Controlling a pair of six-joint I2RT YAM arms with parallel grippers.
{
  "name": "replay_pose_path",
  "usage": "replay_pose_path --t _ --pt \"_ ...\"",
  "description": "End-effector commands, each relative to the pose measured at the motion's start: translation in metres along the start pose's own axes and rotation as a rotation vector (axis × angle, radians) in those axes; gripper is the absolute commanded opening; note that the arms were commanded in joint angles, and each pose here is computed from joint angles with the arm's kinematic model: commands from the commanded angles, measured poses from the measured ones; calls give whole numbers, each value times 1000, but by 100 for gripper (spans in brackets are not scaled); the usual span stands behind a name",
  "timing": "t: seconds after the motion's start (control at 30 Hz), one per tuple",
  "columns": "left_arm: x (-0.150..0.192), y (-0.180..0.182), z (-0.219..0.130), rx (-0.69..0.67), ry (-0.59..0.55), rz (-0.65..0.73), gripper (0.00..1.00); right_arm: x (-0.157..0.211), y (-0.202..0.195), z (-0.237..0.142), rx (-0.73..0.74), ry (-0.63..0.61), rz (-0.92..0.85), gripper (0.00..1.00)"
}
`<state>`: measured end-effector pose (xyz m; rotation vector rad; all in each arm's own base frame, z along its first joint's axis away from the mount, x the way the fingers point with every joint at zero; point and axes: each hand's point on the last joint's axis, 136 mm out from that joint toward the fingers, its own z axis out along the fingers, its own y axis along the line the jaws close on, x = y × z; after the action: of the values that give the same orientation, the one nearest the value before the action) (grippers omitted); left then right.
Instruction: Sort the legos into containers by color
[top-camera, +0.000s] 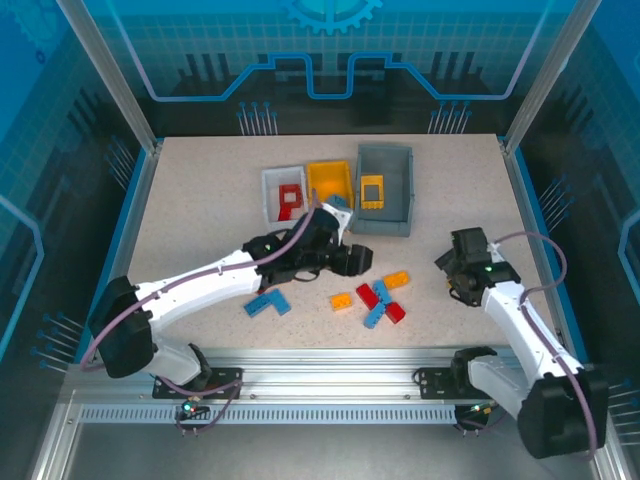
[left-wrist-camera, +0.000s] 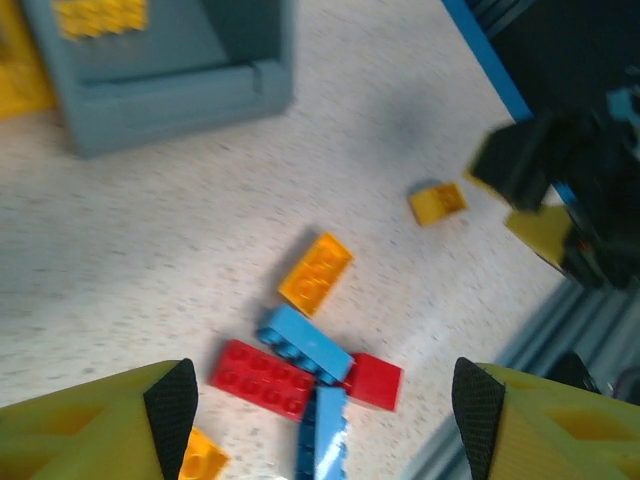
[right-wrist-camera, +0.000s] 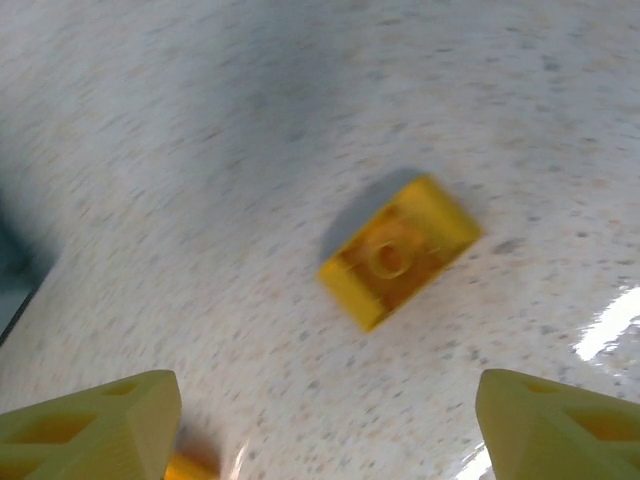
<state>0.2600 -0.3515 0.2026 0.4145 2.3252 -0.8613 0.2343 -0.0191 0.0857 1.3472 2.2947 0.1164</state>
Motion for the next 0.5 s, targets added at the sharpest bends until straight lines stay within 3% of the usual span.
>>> replay_pose_path --t 0.0,0.27,0.47 --pt "-17 -42 0 141 -95 40 72 9 -3 14 -22 156 117 81" --pt "-2 -54 13 173 -52 71 72 -7 -7 45 -4 252 313 84" --pt "-2 -57 10 183 -52 80 72 -3 -4 74 16 319 399 77"
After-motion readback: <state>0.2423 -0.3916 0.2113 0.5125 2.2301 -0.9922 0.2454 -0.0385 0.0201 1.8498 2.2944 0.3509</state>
